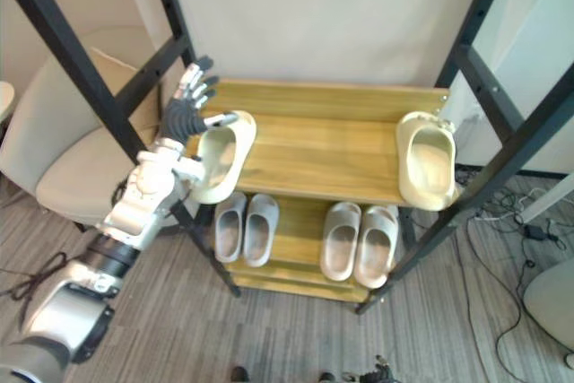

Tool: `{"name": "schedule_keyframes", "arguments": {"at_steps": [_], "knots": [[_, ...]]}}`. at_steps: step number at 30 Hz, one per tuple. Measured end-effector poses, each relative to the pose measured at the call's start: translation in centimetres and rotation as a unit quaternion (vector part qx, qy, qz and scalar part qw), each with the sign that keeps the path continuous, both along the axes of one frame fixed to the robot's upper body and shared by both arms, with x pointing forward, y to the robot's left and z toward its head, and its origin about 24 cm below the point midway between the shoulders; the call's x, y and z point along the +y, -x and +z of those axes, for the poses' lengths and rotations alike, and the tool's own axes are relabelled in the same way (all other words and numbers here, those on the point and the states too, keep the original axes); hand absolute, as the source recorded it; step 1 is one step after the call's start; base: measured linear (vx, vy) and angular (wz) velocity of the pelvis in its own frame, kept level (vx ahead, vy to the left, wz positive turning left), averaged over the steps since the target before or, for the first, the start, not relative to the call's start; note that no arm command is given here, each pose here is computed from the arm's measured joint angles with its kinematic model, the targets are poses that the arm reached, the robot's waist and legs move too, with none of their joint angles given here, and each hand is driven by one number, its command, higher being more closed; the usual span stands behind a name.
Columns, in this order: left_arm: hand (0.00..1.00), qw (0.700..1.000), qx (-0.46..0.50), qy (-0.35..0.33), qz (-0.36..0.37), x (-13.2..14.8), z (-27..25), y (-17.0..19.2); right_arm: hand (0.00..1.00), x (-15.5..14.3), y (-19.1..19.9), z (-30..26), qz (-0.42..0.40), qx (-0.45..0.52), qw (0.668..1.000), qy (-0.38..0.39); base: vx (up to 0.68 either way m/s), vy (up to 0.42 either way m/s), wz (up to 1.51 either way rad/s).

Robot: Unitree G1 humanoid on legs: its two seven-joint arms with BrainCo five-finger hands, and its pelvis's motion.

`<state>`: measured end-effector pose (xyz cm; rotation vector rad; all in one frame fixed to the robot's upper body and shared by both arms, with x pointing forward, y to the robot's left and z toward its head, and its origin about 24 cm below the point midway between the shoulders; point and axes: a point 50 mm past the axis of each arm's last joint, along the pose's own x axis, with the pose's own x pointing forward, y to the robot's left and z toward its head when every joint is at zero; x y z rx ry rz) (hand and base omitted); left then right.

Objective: Organize the slippers on the shoe rack

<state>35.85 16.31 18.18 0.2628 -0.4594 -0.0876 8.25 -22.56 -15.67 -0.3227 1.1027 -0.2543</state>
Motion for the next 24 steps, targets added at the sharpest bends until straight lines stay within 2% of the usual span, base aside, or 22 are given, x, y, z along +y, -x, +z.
{"name": "schedule_keyframes", "arguments": {"at_steps": [7,20,24], "knots": [[0.0,0.997,0.015,-0.051,0.06,2.7,0.1,-0.8,0.0,-0.2,0.0,0.0,-0.016,-0.004,1.0,-0.004,0.02,-0.003,-0.06],[0.0,0.986,0.018,-0.128,0.101,3.8,0.4,-1.7,0.0,-0.6,-0.4,0.3,-0.021,-0.015,1.0,-0.001,-0.03,0.005,-0.06],[0.0,0.977,0.012,-0.18,0.114,3.6,0.8,-2.2,0.0,-0.6,-0.7,0.5,-0.024,-0.023,0.999,0.0,-0.02,0.002,0.01]]}}
